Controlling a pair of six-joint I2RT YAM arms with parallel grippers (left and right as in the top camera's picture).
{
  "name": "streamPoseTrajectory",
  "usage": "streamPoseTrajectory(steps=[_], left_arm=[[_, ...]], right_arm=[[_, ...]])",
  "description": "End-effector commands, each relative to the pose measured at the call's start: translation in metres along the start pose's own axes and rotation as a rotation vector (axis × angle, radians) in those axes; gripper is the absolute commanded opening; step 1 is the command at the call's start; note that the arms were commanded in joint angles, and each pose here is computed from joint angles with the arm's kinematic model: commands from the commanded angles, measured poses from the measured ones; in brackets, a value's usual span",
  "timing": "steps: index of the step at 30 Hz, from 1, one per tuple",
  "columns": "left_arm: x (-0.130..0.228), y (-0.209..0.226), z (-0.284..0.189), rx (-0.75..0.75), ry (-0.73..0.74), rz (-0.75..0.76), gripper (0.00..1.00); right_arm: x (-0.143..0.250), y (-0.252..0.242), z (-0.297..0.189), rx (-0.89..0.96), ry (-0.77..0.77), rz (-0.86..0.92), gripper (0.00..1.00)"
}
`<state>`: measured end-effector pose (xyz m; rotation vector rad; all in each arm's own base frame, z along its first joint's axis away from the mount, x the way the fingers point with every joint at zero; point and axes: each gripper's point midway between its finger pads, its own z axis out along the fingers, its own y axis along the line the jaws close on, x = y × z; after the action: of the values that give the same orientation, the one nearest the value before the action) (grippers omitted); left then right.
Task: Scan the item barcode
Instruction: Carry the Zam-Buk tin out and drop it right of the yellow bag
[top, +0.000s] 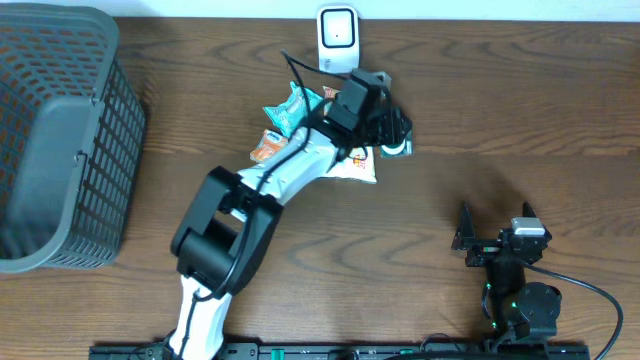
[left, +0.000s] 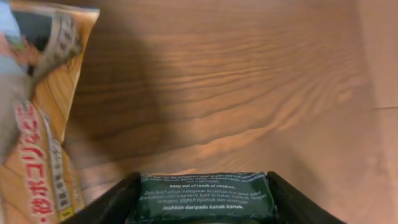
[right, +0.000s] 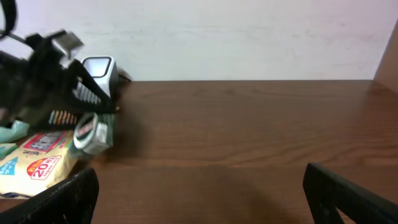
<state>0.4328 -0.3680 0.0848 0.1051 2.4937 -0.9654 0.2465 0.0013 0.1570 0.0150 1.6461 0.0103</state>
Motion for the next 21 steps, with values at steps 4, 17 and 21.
streamPoseTrajectory(steps=[4,17,21], left_arm=[[-0.011,0.005,0.001,-0.073,-0.070,0.032,0.64],[-0.028,-0.004,-0.018,-0.033,-0.097,0.027,0.76],[-0.038,-0.018,-0.044,0.002,-0.104,0.025,0.76]], right_arm=[[0.000,0.001,0.000,-0.005,-0.001,0.011,0.99],[0.000,0.001,0.000,-0.005,-0.001,0.011,0.99],[0.000,0.001,0.000,-0.005,-0.001,0.011,0.99]])
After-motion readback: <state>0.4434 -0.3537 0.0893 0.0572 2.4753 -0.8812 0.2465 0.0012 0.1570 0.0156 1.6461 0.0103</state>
